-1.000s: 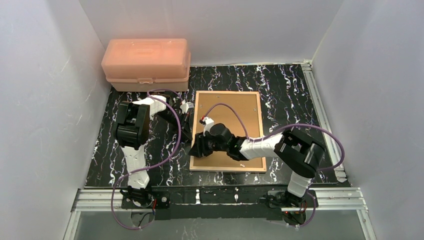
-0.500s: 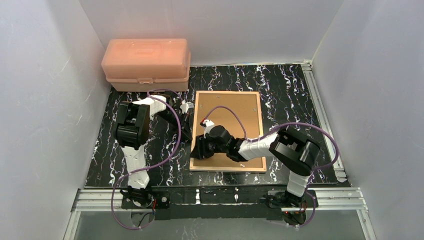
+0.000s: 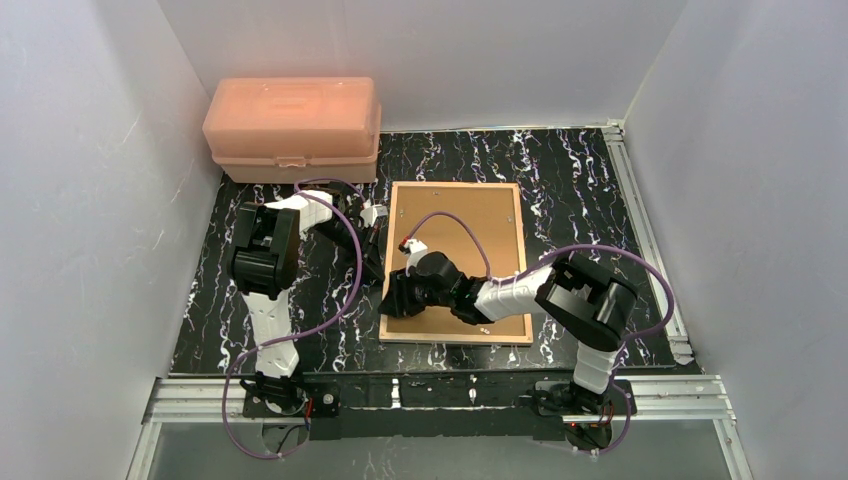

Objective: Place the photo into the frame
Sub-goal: Install the photo frame at the center of the board.

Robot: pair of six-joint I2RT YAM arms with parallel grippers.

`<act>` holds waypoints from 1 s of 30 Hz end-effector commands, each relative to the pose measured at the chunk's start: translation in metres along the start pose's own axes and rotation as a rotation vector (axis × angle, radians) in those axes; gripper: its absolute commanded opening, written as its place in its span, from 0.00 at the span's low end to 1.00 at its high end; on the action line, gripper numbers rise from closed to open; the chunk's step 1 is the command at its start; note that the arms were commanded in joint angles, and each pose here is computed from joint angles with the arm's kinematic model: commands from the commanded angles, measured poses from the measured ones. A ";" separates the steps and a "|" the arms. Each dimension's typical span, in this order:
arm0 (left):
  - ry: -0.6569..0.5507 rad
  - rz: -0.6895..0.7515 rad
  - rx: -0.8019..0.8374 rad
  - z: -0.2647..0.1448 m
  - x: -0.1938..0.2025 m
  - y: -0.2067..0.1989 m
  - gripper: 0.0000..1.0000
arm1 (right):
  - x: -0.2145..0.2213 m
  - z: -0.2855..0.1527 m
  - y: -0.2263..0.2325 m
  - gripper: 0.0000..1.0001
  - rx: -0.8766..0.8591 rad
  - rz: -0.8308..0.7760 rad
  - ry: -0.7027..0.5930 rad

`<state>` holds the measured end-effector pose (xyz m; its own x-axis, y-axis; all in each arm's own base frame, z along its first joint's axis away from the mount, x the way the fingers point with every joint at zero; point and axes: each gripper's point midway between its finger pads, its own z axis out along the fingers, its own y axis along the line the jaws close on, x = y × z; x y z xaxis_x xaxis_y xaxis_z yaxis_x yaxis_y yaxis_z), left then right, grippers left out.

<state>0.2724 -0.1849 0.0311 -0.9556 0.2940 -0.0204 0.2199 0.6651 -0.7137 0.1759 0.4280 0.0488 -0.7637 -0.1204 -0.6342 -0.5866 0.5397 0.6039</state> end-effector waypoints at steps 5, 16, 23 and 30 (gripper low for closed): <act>0.023 0.042 -0.054 0.004 0.008 0.008 0.00 | -0.006 0.003 -0.021 0.53 0.086 -0.044 -0.012; 0.023 0.053 -0.048 0.005 0.009 0.005 0.00 | -0.006 0.008 -0.022 0.52 0.062 -0.021 -0.013; 0.027 0.051 -0.040 0.006 0.009 0.004 0.00 | -0.009 0.008 -0.023 0.52 0.069 0.002 -0.043; 0.033 0.052 -0.036 0.006 0.012 0.003 0.00 | -0.016 0.008 -0.024 0.52 0.086 -0.002 -0.065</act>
<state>0.2722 -0.1854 0.0315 -0.9542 0.2980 -0.0249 0.2250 0.6606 -0.7162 0.1874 0.4296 0.0487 -0.7555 -0.0951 -0.6482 -0.5828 0.5495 0.5987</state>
